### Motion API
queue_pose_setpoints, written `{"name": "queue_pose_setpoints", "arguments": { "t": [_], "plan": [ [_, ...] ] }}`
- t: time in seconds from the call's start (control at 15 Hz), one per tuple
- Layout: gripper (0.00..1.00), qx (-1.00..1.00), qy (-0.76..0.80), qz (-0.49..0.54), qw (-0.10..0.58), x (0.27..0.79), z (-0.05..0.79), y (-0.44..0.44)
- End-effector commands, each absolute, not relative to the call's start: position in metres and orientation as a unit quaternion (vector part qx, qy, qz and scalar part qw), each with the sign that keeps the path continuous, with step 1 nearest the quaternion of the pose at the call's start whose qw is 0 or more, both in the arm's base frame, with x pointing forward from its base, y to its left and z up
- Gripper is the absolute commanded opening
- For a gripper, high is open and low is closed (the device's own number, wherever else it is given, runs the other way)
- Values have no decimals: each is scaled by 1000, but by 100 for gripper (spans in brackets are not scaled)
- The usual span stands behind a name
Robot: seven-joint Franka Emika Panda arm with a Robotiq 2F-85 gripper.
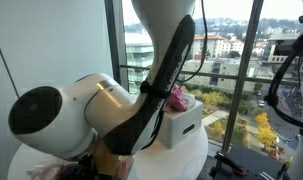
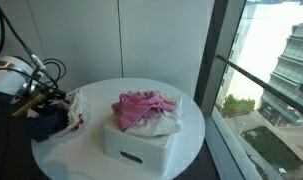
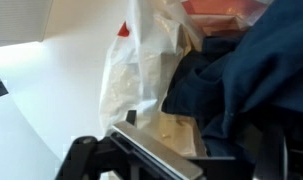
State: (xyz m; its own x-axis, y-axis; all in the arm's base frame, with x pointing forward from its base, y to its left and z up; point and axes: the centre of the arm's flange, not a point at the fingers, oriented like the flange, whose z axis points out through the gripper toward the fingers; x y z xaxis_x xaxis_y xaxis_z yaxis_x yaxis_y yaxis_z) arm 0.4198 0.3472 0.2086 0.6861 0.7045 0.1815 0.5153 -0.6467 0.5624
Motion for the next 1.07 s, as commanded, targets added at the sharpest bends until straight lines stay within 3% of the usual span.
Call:
{"name": "queue_pose_setpoints", "arguments": {
  "t": [0.0,0.27,1.0],
  "plan": [
    [100,889,296,243,251,391,277,330],
    [100,910,223,282,207,406,324,318],
    [100,923,288,240,92,445,270,369]
  ]
}}
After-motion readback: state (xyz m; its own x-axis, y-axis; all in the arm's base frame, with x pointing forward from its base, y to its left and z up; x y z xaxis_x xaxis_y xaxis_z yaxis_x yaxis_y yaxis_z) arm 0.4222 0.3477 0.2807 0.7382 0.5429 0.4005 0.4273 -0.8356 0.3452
